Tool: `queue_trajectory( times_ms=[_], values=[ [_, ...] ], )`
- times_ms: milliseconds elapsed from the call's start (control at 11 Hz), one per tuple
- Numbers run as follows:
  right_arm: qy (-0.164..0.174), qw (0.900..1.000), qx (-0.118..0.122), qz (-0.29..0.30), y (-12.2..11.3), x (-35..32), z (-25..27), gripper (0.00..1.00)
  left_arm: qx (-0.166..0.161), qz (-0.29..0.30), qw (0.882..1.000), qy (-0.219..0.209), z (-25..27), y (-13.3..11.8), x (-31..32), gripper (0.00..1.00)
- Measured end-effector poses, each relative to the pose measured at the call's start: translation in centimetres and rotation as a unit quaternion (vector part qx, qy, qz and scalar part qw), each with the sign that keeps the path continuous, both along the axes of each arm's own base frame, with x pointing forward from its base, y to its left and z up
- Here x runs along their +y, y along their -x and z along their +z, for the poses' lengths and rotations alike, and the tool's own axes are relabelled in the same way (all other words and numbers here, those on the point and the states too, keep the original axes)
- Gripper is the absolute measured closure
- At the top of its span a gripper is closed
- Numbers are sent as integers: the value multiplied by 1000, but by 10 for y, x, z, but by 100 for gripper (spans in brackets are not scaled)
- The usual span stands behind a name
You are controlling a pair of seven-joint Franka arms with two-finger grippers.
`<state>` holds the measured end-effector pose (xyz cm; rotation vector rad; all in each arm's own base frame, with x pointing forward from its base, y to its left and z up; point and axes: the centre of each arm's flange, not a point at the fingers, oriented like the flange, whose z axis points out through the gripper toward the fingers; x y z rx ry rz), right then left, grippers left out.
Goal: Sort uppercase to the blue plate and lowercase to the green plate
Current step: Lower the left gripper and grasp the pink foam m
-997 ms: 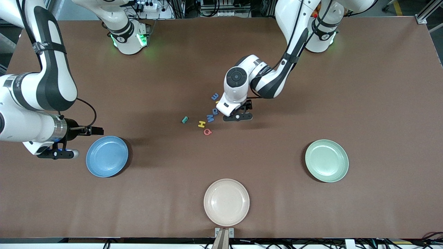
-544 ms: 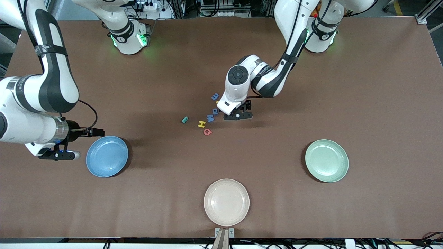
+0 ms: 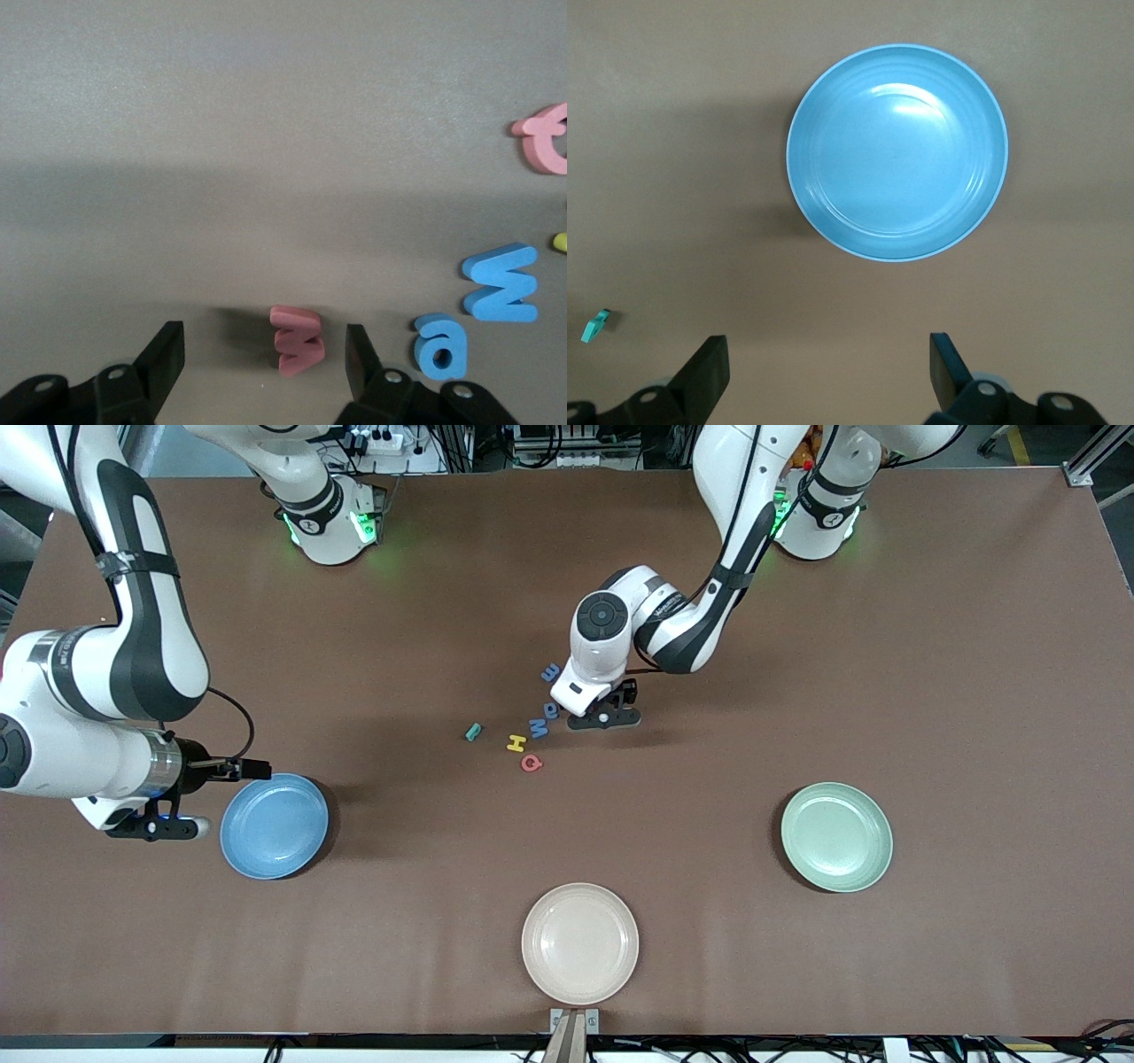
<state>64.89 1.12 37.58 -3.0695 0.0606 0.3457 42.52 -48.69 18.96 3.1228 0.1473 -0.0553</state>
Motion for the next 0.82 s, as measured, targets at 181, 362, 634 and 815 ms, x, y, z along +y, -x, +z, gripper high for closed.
queue_trajectory(
  times_ms=[181,362,634,815],
  values=[
    [0,1000,-1,0,-1,0,-2,0,-2,5,1000,2,-3,-1,-2,20],
    [0,1000,-1,0,-1,0,-2,0,0,7,1000,-1,-9,2,-5,22],
    [0,1000,-4,0,-2,0,-2,0,0,5,1000,0,-14,4,-10,26],
    [0,1000,-6,0,-2,1,-2,0,-1,5,1000,1,-14,3,-12,32]
  ],
)
